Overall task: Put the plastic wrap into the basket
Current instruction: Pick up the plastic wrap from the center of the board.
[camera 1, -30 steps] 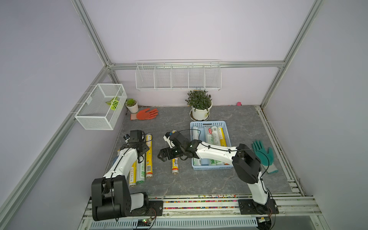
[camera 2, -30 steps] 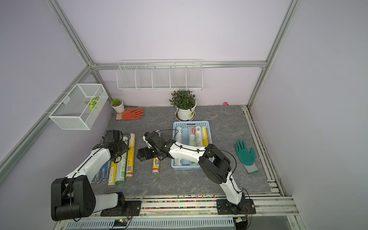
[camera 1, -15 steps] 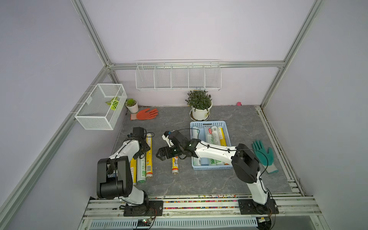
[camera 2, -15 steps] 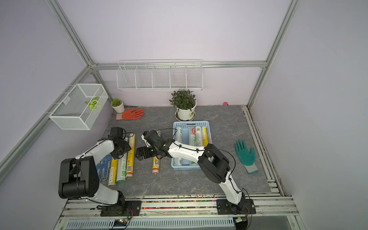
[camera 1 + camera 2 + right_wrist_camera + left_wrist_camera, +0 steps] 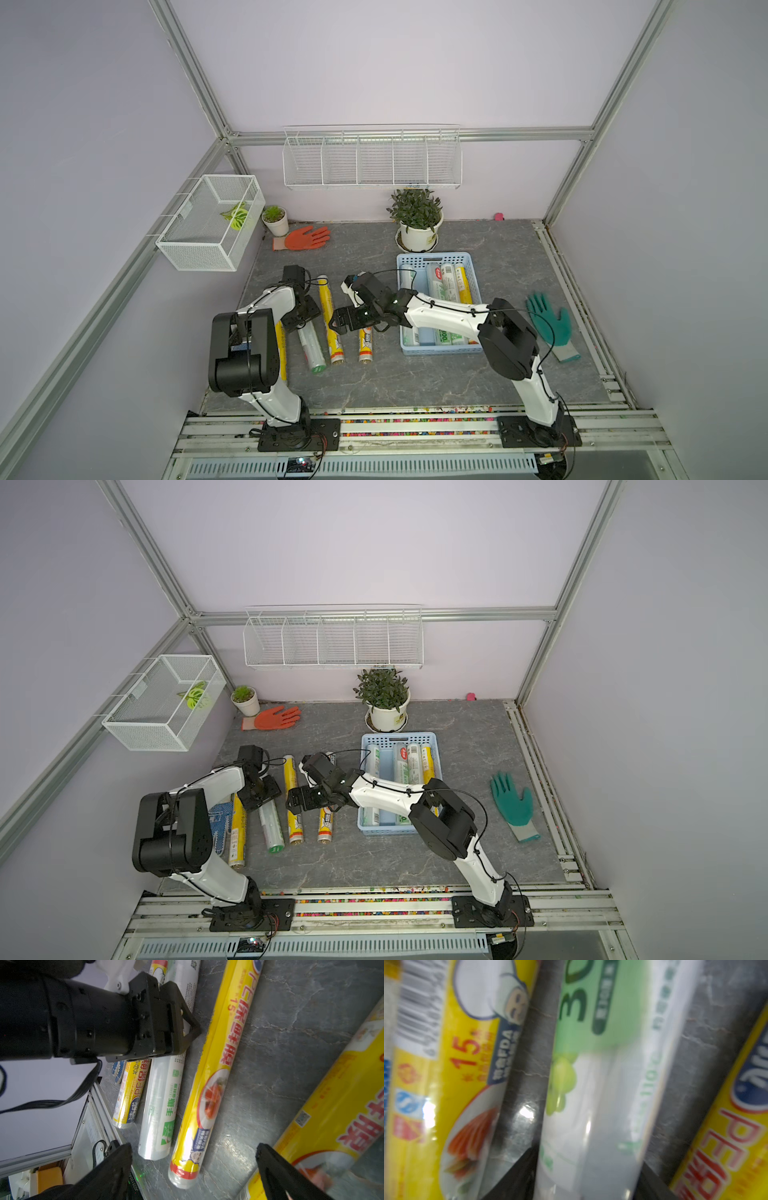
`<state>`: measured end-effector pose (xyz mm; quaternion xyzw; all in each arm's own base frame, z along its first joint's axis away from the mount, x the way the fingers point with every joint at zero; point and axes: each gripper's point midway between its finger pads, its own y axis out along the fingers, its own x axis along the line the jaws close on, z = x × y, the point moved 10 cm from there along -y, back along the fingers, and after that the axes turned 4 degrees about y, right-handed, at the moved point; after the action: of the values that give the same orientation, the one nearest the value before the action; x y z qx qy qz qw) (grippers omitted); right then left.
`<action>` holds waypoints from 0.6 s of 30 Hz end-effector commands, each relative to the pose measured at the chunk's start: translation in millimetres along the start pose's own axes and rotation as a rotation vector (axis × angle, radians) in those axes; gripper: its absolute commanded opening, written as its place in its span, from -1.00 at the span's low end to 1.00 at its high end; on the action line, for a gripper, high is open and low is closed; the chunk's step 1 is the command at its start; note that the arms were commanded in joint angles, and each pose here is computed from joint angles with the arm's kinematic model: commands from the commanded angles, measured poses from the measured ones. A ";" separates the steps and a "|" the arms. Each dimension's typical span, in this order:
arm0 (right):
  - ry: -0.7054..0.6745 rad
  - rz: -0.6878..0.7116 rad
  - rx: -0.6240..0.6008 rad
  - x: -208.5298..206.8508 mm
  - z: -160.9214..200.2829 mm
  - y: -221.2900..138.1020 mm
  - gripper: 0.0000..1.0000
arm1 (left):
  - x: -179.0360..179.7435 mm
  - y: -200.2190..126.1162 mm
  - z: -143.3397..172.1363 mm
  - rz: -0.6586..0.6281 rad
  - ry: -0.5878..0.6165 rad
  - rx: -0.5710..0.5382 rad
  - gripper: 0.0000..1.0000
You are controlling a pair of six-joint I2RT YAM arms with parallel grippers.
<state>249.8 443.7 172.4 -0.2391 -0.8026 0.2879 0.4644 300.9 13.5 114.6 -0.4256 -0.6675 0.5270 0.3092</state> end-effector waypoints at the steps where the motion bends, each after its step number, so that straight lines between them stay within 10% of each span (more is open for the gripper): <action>1: 0.014 0.020 -0.013 -3.3 -2.5 -8.2 0.97 | -8.3 8.3 5.3 0.031 0.035 0.069 0.36; 18: 0.026 0.031 -0.126 -13.8 -1.9 -70.5 0.97 | -17.6 -48.9 1.6 0.054 0.070 0.009 -0.38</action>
<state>248.8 395.1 196.0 -0.2736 -0.7989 0.2695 0.4629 295.0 -2.5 126.7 -0.4342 -0.6387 0.5368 0.3396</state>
